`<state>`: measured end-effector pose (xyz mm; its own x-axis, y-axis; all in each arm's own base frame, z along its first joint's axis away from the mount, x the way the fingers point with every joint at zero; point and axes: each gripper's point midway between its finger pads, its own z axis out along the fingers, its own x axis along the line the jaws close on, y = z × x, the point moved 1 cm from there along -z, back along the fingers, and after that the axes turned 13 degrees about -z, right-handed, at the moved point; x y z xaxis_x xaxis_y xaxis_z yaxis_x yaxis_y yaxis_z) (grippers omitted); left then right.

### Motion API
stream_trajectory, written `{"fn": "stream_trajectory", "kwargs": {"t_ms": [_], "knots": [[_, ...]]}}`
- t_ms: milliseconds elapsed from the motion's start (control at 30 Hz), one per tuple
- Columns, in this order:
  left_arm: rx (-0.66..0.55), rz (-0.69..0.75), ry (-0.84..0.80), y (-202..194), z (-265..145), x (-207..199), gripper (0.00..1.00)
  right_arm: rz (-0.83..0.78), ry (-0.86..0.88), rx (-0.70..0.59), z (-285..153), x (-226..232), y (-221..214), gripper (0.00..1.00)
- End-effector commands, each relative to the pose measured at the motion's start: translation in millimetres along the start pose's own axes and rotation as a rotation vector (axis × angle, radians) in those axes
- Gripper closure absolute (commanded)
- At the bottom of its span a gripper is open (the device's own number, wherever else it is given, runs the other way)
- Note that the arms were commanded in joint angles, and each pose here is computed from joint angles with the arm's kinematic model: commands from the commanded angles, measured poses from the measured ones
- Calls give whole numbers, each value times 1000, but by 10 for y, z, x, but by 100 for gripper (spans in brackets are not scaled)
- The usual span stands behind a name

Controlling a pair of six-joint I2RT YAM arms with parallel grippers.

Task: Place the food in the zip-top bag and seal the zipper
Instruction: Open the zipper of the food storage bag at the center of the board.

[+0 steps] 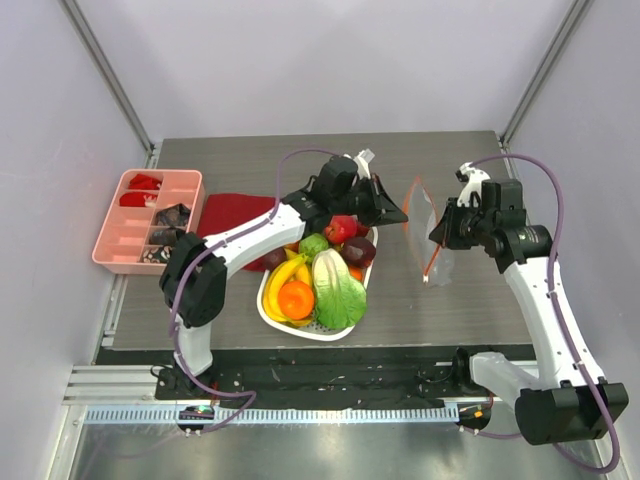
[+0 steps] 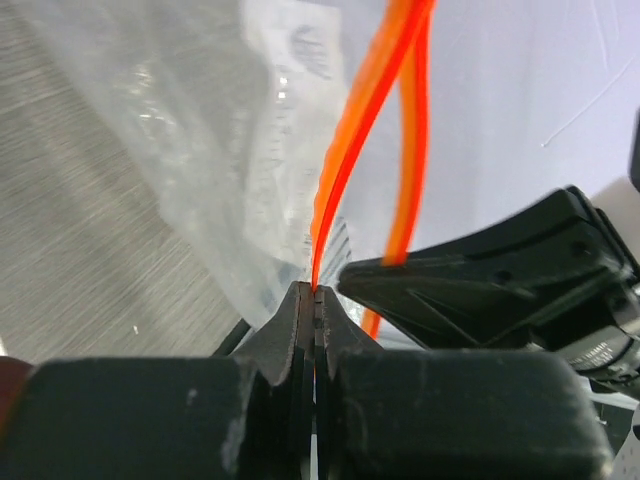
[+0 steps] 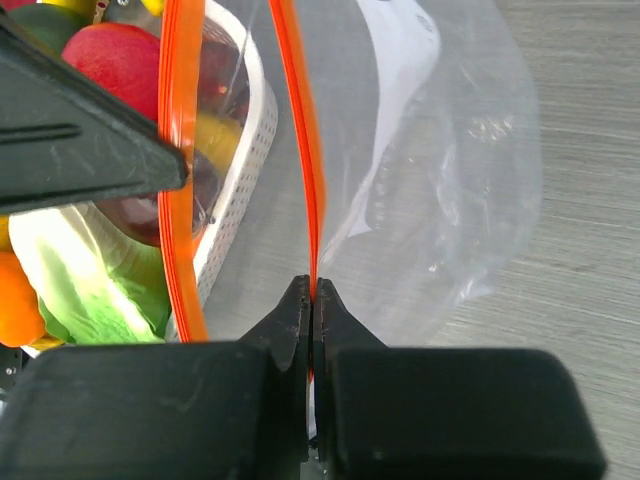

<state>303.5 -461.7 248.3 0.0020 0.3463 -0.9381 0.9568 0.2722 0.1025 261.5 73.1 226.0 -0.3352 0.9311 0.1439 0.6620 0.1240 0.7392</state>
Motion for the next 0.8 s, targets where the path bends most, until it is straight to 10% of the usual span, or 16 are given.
{"fn": "stream_trajectory", "kwargs": {"t_ms": [0, 267, 567, 767], "knots": [[-38, 47, -42, 209, -172, -127, 100, -41, -80, -131, -264, -70, 322, 99], [-177, 312, 275, 627, -530, 430, 100, -96, -107, -114, -623, -35, 302, 99], [-69, 477, 354, 521, -427, 594, 100, -80, -122, -83, -655, -47, 235, 99], [92, 640, 89, 195, -558, -3, 38, -32, -114, -34, -496, -68, 94, 99]]}}
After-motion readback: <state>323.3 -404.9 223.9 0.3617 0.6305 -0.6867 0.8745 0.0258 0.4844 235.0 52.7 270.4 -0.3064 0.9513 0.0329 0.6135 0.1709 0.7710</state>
